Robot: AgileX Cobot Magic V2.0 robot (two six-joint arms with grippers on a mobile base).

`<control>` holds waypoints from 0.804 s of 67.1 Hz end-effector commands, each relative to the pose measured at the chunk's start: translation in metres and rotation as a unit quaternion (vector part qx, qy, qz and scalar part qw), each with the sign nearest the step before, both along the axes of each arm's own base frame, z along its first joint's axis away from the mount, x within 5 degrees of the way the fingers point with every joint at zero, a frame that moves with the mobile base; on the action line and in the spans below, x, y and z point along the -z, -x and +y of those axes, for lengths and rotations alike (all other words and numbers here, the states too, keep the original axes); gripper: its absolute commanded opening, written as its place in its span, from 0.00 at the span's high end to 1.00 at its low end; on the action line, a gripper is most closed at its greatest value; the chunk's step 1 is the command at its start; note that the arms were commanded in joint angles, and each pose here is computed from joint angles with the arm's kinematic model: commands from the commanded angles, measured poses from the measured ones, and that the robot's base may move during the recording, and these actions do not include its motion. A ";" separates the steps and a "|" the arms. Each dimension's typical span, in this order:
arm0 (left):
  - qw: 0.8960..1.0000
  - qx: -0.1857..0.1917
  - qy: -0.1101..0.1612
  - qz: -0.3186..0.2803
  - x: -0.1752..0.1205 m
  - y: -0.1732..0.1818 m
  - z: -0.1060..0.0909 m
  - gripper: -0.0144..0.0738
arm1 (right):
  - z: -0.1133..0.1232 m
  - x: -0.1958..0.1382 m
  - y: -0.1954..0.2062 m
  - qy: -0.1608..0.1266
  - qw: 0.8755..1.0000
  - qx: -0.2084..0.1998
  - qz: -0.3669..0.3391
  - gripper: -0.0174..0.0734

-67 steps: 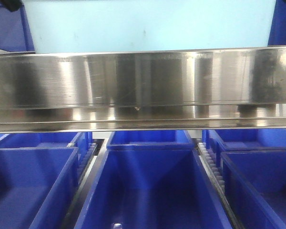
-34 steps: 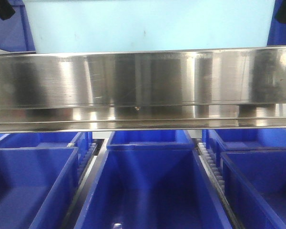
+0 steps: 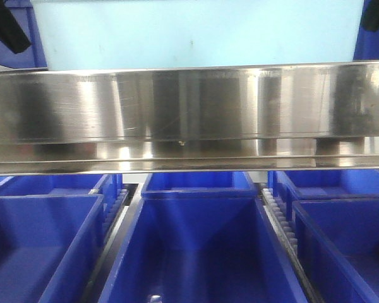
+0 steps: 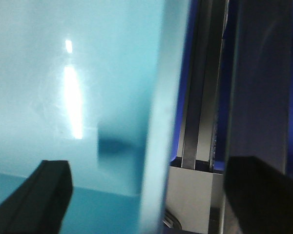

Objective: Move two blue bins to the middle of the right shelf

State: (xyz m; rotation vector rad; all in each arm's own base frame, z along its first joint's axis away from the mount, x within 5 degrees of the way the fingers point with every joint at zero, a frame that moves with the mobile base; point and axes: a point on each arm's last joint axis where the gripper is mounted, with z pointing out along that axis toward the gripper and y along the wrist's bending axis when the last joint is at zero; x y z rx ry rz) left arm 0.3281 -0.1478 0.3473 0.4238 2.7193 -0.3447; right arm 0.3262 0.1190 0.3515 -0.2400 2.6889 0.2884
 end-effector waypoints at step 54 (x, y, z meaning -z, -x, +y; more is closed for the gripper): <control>0.996 0.000 0.061 -0.064 -0.045 0.026 0.003 0.96 | -0.010 -0.037 0.026 -0.026 0.997 0.004 -0.078 0.98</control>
